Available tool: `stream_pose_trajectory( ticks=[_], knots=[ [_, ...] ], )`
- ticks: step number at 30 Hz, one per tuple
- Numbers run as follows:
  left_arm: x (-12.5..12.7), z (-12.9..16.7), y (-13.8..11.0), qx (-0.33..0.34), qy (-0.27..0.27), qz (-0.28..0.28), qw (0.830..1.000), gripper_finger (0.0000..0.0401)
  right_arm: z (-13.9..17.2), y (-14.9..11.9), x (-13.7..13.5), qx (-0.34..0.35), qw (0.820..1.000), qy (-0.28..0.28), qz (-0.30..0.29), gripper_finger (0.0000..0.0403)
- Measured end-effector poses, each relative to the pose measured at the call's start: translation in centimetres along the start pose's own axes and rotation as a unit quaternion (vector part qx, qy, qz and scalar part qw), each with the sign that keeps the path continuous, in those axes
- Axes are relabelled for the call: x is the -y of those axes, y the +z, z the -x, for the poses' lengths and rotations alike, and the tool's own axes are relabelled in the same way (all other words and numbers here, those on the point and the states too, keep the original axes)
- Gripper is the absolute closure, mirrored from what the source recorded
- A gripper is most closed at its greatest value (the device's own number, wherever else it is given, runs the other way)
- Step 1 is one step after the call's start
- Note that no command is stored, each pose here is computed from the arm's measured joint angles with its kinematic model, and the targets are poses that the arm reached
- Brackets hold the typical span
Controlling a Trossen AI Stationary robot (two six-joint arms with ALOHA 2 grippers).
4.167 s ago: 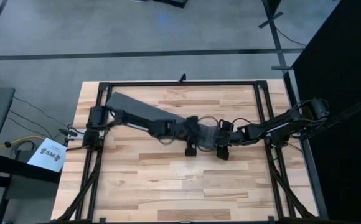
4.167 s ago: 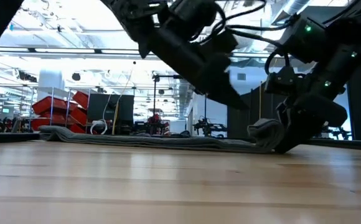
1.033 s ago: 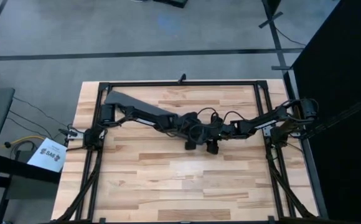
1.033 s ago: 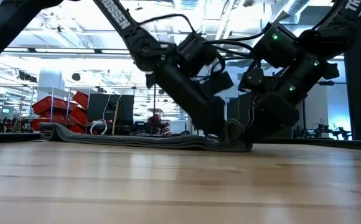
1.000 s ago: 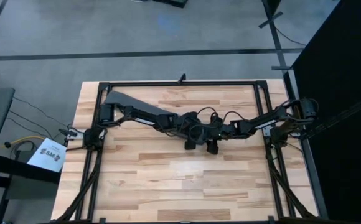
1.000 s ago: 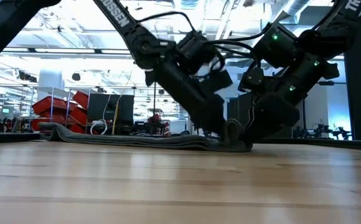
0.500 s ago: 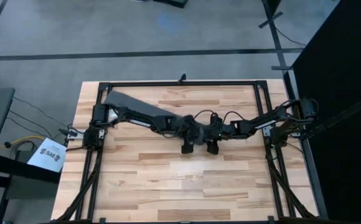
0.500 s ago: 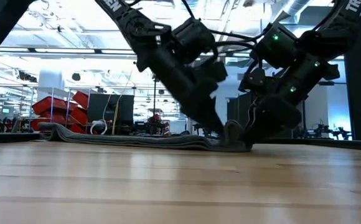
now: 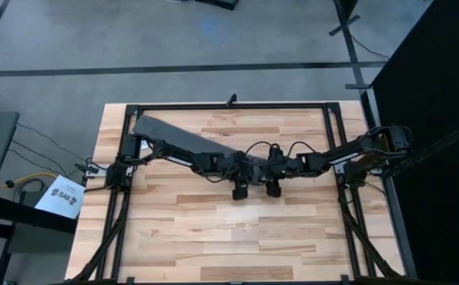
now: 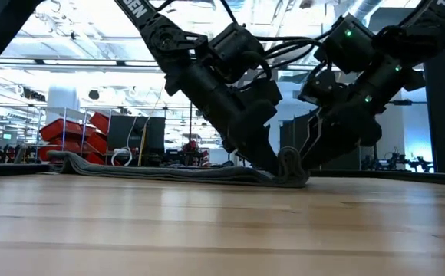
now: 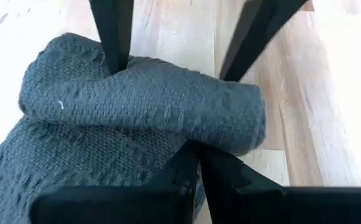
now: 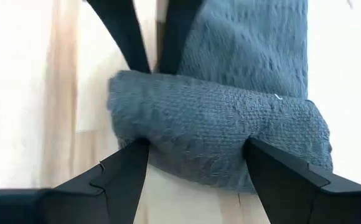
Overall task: Roll towel
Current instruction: Roll the gray towel
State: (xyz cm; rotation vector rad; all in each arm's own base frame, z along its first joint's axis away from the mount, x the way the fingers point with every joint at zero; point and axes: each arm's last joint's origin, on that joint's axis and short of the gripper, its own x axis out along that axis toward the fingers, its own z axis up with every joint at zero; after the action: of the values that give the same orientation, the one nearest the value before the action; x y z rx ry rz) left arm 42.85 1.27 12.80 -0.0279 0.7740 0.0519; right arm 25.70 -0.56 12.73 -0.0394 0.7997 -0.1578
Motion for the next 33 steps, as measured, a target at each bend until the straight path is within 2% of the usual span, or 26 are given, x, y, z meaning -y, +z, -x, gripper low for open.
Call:
stream_pose_trajectory(
  ticks=[16, 23, 33],
  knots=[
    [-0.1, 0.0, 0.3, 0.016, 0.004, 0.017, 1.000, 0.0395, 0.1, 0.9, 0.1, 0.043, 0.999, 0.000, -0.016, 0.0148],
    [-0.2, -0.1, 0.0, 0.006, 0.008, 0.035, 0.999, 0.0395, -1.0, 0.6, 0.5, 0.040, 0.999, -0.008, -0.018, 0.0148],
    [-0.3, -0.1, -0.4, -0.014, 0.011, 0.034, 0.999, 0.0395, -2.9, -0.2, 0.7, 0.031, 0.999, -0.012, -0.020, 0.0148]
  ],
)
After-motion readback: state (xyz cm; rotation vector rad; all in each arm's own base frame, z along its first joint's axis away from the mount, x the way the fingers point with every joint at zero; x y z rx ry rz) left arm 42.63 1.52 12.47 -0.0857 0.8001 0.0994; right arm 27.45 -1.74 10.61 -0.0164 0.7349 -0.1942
